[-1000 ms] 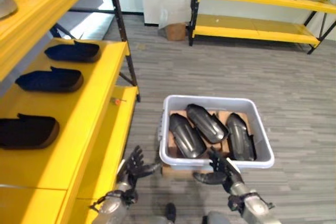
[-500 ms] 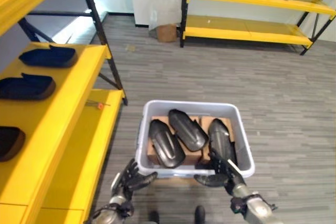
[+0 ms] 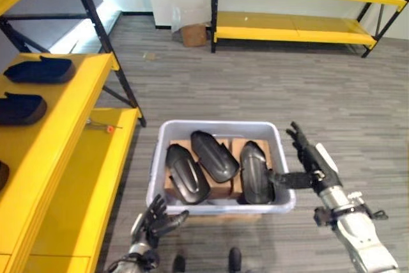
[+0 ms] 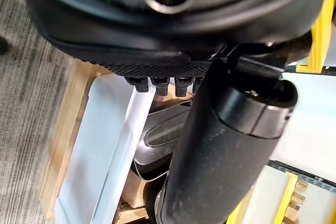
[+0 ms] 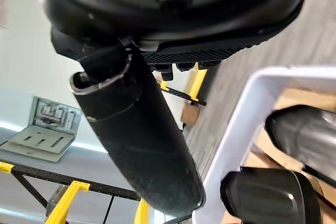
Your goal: Move parts from the plastic box to the shelf.
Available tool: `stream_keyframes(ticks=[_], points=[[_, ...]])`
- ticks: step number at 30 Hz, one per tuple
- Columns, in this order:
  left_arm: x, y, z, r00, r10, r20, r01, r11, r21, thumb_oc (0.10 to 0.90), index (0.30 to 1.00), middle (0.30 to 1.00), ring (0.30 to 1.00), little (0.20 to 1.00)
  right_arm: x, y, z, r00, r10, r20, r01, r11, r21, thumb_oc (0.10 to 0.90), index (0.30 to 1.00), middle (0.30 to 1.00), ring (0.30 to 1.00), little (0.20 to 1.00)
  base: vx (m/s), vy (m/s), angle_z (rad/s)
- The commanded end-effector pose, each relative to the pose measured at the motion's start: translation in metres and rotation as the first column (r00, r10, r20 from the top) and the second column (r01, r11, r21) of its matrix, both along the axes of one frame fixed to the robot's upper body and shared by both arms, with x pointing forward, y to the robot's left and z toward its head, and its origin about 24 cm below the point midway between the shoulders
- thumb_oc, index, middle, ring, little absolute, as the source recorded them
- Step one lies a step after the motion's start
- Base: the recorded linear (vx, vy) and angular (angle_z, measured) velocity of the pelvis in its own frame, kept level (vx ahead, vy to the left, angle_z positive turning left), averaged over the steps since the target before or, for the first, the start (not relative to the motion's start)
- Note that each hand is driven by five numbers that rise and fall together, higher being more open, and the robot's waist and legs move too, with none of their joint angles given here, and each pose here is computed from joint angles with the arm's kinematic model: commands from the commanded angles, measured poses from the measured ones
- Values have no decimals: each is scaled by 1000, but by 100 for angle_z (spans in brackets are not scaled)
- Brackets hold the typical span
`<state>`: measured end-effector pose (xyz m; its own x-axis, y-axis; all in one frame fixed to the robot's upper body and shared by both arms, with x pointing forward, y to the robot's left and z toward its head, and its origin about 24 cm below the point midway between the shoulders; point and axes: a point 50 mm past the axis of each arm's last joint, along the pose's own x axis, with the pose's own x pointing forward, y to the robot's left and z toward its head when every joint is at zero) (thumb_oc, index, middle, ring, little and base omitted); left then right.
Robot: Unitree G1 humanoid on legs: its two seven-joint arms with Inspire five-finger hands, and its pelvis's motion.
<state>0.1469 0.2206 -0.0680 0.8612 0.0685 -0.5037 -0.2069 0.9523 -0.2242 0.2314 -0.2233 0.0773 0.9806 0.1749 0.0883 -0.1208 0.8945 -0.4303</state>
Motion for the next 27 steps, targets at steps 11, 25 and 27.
stream_keyframes(ticks=[11, 25, 27], points=[[47, -14, 46, 951, -147, 274, 142, 989, 36, 900, 1000, 1000, 1000, 1000, 73, 7, 109, 853, 166, 495, 262, 684, -681, 900, 1000, 1000, 1000, 1000, -116, 27, 2], [61, -22, 56, 930, -169, 325, 161, 986, 52, 900, 1000, 1000, 1000, 1000, 98, 26, 109, 853, 251, 458, 273, 533, -801, 900, 1000, 1000, 1000, 1000, -51, -1, 5], [63, -23, 59, 928, -164, 335, 157, 986, 50, 900, 1000, 1000, 1000, 1000, 99, 28, 112, 848, 256, 465, 281, 527, -802, 900, 1000, 1000, 1000, 1000, 0, 0, 0]])
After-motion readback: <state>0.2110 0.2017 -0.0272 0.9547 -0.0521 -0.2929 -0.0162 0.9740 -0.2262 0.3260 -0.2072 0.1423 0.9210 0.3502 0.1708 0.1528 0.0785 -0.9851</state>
